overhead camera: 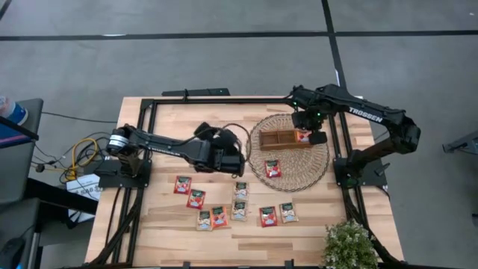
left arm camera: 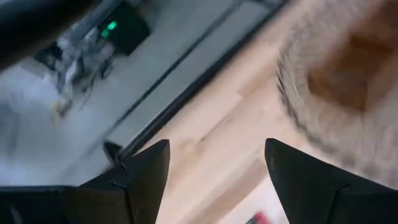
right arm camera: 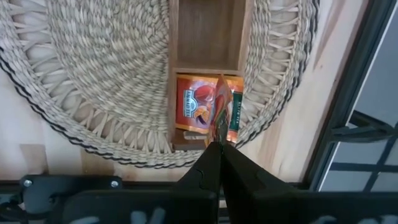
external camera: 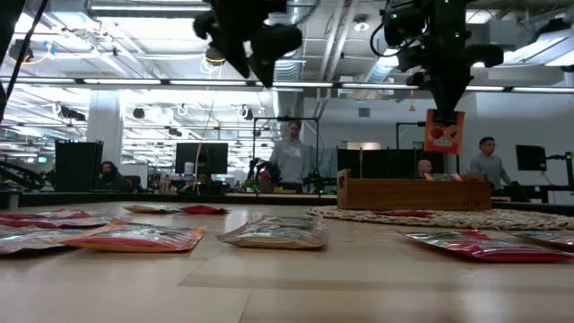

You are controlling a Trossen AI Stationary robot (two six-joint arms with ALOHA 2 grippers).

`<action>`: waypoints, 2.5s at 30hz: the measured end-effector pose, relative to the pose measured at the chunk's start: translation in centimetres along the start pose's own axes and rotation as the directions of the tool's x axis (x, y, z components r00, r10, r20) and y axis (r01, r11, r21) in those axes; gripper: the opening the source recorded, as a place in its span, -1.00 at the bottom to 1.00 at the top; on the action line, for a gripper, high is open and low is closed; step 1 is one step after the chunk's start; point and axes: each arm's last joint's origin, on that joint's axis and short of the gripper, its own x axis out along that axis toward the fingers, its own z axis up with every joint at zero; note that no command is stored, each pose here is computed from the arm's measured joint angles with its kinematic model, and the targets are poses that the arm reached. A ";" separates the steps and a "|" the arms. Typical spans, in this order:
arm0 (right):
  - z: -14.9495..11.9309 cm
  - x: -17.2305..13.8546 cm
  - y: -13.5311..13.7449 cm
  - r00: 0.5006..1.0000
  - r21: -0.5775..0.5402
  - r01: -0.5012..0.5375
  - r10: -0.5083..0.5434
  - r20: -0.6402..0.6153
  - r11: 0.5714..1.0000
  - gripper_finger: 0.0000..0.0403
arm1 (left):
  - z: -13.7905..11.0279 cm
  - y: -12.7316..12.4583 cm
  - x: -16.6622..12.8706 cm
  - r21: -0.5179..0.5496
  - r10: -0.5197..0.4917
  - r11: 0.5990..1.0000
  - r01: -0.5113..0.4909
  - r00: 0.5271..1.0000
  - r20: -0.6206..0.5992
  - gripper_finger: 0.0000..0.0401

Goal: Pick & Place Tea
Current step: Put the orange tea pack into the right compartment of the brown organizer

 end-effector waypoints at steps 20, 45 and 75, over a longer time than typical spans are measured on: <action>0.2 2.1 -1.3 0.988 -0.044 -0.147 0.144 -0.055 0.988 -1.00 | -6.5 4.7 1.7 -0.111 -0.574 0.732 0.672 0.697 0.430 0.28; 1.2 6.9 -4.4 0.963 -0.047 -0.243 0.236 -0.127 0.969 -1.00 | -14.0 8.5 2.0 -0.116 -0.597 0.628 0.769 0.572 0.563 0.28; 0.6 7.0 -5.1 0.961 -0.025 -0.267 0.265 -0.074 0.963 -1.00 | -15.1 8.4 2.3 -0.116 -0.621 0.592 0.798 0.543 0.566 0.28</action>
